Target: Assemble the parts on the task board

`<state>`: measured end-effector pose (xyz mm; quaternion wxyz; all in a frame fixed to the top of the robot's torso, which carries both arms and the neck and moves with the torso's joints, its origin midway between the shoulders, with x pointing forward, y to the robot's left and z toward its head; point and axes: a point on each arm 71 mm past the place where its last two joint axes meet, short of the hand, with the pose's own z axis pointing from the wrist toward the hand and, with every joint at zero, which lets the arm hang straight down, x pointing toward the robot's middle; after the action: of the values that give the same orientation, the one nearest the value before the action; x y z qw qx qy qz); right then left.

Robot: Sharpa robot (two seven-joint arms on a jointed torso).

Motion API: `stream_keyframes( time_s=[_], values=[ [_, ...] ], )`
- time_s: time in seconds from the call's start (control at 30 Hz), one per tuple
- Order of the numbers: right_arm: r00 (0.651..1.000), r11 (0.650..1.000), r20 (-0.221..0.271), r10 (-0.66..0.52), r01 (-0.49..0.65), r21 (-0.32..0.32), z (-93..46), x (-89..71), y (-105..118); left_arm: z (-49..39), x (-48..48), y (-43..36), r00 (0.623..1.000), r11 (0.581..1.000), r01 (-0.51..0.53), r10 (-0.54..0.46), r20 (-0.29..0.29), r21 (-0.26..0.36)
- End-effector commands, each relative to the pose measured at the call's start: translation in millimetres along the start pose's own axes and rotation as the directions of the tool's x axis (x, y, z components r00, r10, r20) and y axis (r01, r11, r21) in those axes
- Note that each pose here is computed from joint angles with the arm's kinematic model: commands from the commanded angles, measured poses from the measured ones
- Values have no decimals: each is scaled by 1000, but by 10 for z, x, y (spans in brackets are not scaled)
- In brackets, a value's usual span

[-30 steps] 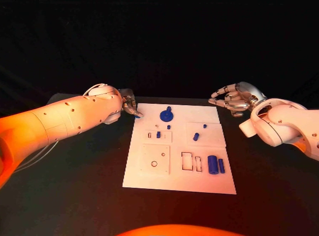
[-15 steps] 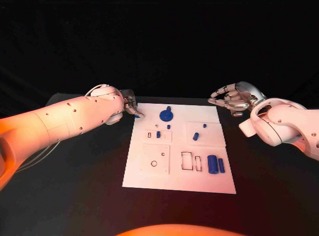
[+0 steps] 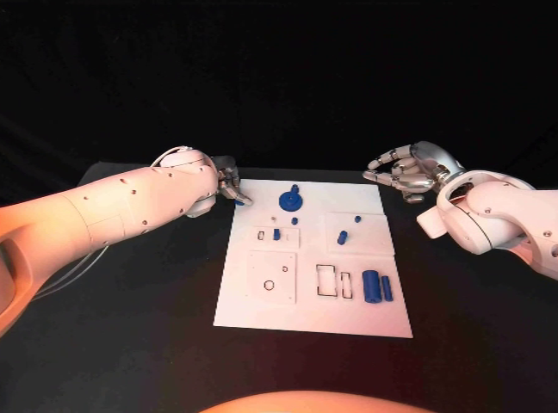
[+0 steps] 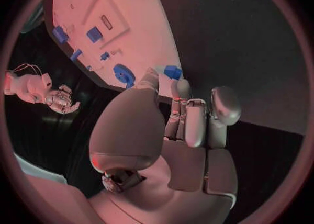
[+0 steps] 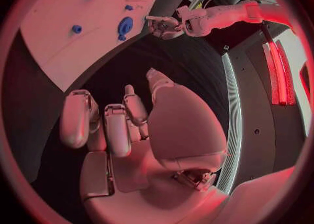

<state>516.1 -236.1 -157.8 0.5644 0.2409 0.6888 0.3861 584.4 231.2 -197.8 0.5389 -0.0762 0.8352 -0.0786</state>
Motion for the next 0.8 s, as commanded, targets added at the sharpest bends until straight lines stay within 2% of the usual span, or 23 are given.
stream_keyframes(
  time_s=[0.03, 0.4, 0.8],
  values=[
    [1000, 1000, -3, -1, 1, -2, 1, 6, 2, 6, 5, -5, 1000, 1000, -2, 2, -6, -2],
    [1000, 1000, -3, -2, 2, -2, 5, 8, 3, 20, -2, 31, 1000, 1000, -3, 3, -6, -19],
    [1000, 1000, -3, -2, 2, -2, 5, 10, 3, 35, 8, 29, 1000, 1000, -4, 3, -22, -18]
  ],
)
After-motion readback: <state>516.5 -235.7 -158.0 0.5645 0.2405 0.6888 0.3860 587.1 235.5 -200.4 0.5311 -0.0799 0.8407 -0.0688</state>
